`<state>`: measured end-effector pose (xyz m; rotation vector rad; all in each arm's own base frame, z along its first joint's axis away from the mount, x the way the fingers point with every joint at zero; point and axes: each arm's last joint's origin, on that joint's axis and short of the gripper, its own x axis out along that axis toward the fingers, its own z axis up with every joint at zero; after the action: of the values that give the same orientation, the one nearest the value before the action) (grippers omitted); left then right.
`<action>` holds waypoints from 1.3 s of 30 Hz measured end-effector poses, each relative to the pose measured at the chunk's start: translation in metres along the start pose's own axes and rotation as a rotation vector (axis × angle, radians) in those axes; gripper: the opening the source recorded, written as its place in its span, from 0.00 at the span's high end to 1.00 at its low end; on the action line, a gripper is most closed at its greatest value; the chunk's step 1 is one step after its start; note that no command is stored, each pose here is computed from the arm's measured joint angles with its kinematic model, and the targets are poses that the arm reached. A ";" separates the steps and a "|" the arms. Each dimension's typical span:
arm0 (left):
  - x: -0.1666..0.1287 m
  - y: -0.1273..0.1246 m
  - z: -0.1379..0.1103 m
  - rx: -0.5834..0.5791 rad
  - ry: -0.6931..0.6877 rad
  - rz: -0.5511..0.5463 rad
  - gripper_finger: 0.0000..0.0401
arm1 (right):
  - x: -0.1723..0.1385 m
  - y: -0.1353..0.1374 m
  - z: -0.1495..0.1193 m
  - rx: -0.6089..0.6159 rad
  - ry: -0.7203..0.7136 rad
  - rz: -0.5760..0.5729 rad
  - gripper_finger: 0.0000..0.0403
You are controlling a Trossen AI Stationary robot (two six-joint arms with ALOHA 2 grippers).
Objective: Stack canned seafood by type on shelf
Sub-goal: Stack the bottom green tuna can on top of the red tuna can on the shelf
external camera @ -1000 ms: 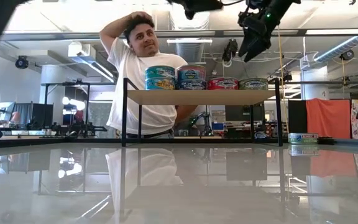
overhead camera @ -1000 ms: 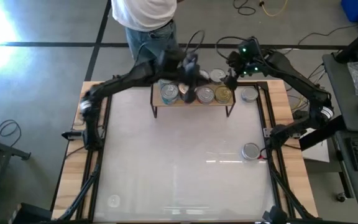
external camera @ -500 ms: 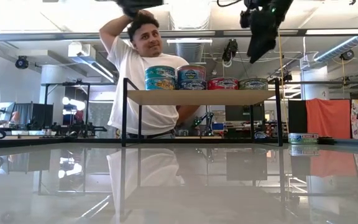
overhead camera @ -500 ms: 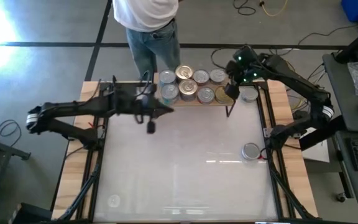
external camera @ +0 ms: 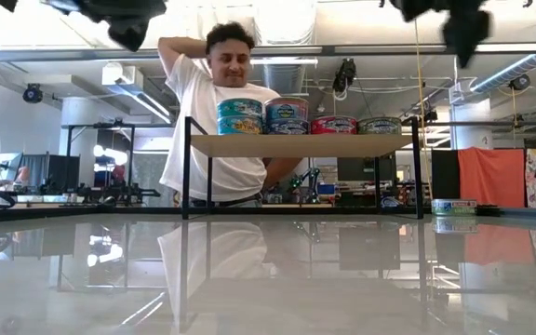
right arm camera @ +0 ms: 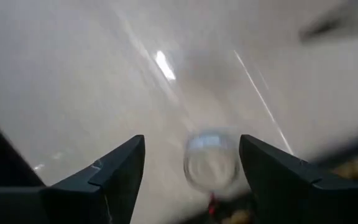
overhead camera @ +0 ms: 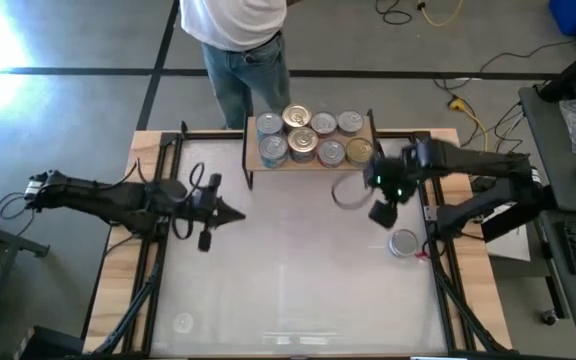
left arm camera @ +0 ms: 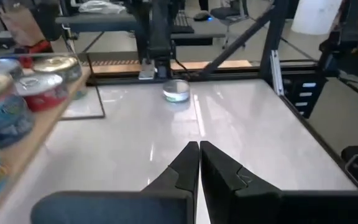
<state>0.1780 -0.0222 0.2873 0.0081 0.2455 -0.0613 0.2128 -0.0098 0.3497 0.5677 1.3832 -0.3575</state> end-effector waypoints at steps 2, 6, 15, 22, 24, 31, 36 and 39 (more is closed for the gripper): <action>0.000 -0.008 -0.007 -0.014 -0.004 -0.014 1.00 | 0.013 0.010 -0.013 0.036 0.056 -0.053 0.37; 0.000 -0.024 -0.020 -0.046 -0.004 -0.066 1.00 | 0.042 0.020 -0.033 0.127 0.150 -0.137 0.37; -0.006 -0.062 -0.046 -0.141 0.031 -0.052 1.00 | 0.112 0.010 -0.067 0.374 0.242 -0.351 0.45; -0.007 -0.082 -0.062 -0.183 0.054 0.039 1.00 | 0.153 0.003 -0.074 0.534 0.217 -0.359 0.58; -0.005 -0.085 -0.065 -0.190 0.063 0.067 1.00 | 0.160 0.001 -0.076 0.575 0.251 -0.387 0.64; 0.003 -0.092 -0.069 -0.196 0.092 0.079 1.00 | 0.185 0.009 -0.075 0.621 0.368 -0.386 0.85; 0.006 -0.096 -0.063 -0.187 0.088 0.073 1.00 | 0.192 0.033 -0.056 0.544 0.337 -0.171 0.96; 0.006 -0.096 -0.061 -0.175 0.086 0.073 1.00 | 0.182 0.047 -0.035 0.450 0.188 -0.127 0.97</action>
<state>0.1632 -0.1177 0.2263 -0.1544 0.3359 0.0329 0.2406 0.0649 0.1758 0.9019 1.5312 -0.7442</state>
